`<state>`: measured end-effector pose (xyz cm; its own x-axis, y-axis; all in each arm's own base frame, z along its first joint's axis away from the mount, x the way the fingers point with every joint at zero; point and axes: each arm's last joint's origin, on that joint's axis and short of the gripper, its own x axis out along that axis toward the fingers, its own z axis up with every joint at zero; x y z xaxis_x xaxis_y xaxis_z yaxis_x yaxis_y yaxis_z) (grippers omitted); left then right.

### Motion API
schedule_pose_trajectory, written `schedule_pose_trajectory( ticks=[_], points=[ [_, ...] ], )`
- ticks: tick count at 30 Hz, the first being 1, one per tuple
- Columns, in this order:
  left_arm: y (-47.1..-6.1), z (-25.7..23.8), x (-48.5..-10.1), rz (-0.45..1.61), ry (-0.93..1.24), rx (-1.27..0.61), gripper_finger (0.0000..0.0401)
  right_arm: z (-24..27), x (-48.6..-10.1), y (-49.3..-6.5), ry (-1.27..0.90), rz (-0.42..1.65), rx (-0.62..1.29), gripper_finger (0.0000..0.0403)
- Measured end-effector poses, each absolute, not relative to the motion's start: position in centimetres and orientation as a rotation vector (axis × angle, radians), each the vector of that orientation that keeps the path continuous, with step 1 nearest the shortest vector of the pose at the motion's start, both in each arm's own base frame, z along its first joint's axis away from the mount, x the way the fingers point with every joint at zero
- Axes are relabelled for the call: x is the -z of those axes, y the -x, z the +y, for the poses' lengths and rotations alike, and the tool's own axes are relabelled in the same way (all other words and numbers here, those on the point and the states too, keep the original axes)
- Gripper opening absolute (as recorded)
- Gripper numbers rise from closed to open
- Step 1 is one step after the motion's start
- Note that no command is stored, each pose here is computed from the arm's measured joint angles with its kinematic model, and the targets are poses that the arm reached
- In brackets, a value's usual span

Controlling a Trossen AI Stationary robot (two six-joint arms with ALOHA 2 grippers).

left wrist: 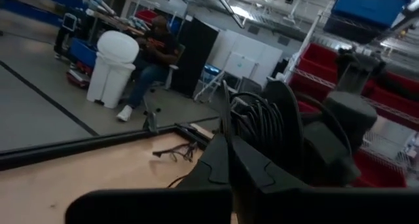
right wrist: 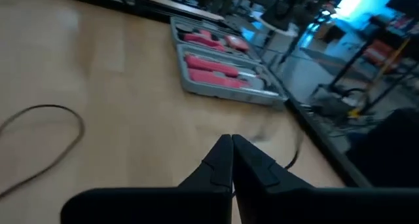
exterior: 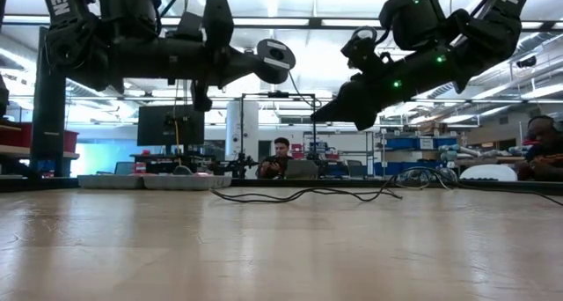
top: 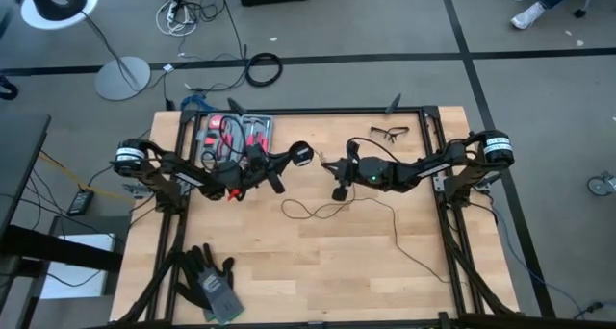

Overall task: Coil cords
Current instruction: Coil the black wire on the black spool

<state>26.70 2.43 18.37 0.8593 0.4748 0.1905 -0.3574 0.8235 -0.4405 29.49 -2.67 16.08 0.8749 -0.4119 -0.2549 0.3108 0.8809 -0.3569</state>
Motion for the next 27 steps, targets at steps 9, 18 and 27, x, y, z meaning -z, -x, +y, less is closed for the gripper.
schedule_pose_trajectory(
  ticks=[9,18,27],
  points=[
    [-26.6,2.5,-18.7,-0.33,0.389,-0.469,0.0,-2.5,-15.1,-29.4,0.225,0.384,0.388,0.0001],
    [-26.6,2.5,-18.6,-0.327,0.388,-0.463,0.0,-2.8,-16.3,-29.3,0.261,0.305,0.628,0.0031],
    [-26.6,2.5,-18.6,-0.33,0.397,-0.459,0.0,-3.8,-16.2,-29.4,0.265,0.299,0.574,0.0114]
  ],
)
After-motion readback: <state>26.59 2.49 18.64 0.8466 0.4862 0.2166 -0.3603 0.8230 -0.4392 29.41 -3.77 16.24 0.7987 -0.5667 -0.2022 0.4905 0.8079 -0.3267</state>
